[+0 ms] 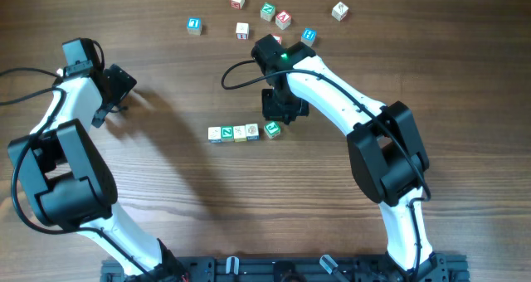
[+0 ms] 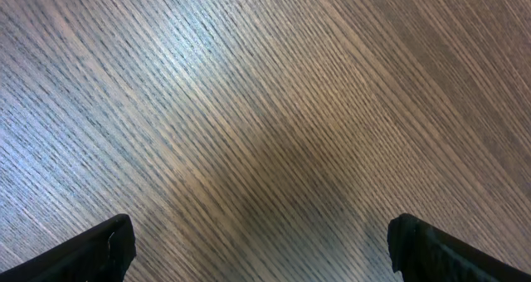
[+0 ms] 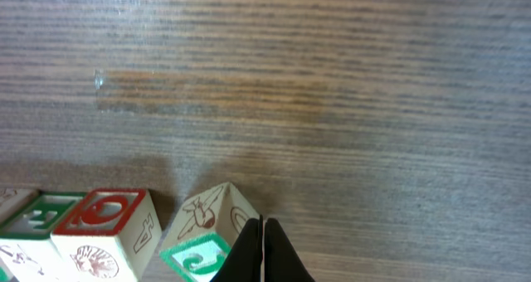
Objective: Form a horizontal line
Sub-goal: 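Push the green block left against the row and release it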
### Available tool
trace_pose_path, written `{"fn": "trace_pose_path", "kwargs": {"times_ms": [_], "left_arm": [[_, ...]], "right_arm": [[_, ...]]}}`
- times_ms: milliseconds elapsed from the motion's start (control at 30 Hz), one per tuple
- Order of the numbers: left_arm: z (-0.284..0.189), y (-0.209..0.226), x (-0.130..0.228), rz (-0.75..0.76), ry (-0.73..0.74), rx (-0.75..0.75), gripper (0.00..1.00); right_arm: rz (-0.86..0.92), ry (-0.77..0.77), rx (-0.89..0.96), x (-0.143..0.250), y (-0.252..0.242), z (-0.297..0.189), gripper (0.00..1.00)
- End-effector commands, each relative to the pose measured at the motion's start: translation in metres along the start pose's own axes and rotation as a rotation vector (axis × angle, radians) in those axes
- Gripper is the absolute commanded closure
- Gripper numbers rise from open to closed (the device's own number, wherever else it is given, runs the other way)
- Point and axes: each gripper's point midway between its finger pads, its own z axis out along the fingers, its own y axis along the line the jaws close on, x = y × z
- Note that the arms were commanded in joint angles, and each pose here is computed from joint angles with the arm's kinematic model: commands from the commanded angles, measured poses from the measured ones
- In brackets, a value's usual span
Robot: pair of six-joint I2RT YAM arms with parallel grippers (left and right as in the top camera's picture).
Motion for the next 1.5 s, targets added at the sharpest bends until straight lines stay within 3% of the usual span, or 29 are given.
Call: {"fn": "trace_pose_path", "kwargs": {"times_ms": [0, 433, 600, 833, 1167, 1467], "left_arm": [[0.001, 0.002, -0.002, 0.001, -0.003, -0.007, 0.0], [0.001, 0.002, -0.002, 0.001, -0.003, -0.007, 0.0], [0.001, 0.002, -0.002, 0.001, -0.003, -0.007, 0.0], [0.001, 0.002, -0.002, 0.001, -0.003, -0.007, 0.0], [0.001, 0.002, -0.002, 0.001, -0.003, -0.007, 0.0], [0.001, 0.002, -0.002, 0.001, -0.003, -0.007, 0.0]], "right_arm": [[0.004, -0.001, 0.041, -0.001, -0.008, 0.007, 0.96], [0.016, 0.179, -0.184, 0.036, 0.025, 0.019, 0.96], [0.012, 0.168, -0.173, 0.034, 0.023, 0.02, 0.96], [0.001, 0.297, -0.08, 0.068, 0.005, 0.015, 0.96], [-0.069, 0.268, -0.091, 0.077, 0.031, 0.019, 0.96], [-0.068, 0.196, -0.136, 0.062, 0.046, 0.022, 0.96]]}}
